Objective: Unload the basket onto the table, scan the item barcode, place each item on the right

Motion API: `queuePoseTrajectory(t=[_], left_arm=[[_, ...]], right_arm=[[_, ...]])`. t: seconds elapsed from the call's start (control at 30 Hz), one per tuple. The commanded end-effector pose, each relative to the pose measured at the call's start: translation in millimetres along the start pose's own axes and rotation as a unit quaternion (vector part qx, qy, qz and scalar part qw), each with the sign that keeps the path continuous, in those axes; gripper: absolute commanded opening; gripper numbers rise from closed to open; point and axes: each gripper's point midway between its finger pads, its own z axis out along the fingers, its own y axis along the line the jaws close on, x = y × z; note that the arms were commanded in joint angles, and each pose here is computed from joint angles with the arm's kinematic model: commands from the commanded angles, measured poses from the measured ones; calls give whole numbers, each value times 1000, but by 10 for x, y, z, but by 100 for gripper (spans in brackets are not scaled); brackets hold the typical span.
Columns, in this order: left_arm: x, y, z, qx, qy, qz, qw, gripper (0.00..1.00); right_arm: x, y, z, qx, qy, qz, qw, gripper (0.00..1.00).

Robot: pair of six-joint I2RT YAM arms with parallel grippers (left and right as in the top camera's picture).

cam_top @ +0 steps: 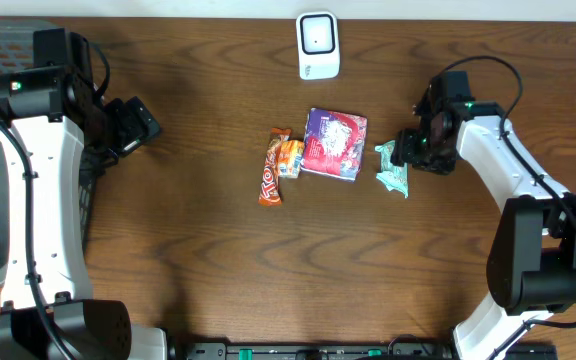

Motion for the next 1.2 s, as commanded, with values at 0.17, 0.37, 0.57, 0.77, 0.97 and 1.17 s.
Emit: queuePoseTrajectory(t=[0.17,0.37,0.57,0.77,0.97,1.17], left_arm=[[2,34,32,-9,3,-2,1000,98],[2,34,32,-9,3,-2,1000,98],[2,34,32,-9,3,-2,1000,98],[2,34,32,-9,3,-2,1000,98],[2,34,32,-9,3,-2,1000,98],[2,34,32,-9,3,-2,1000,98]], right_arm=[[257,114,349,-28,11,1,1000,49],[218,110,357,-27,1,-9,1000,1],[-22,190,95,-21,-20,-14,999,1],[-445,275,-392,42,-80,-35,995,1],[-1089,934,-834,-1,-229,-84,970,1],[-1476,1538,-1196,-68,-353,-81,930,1]])
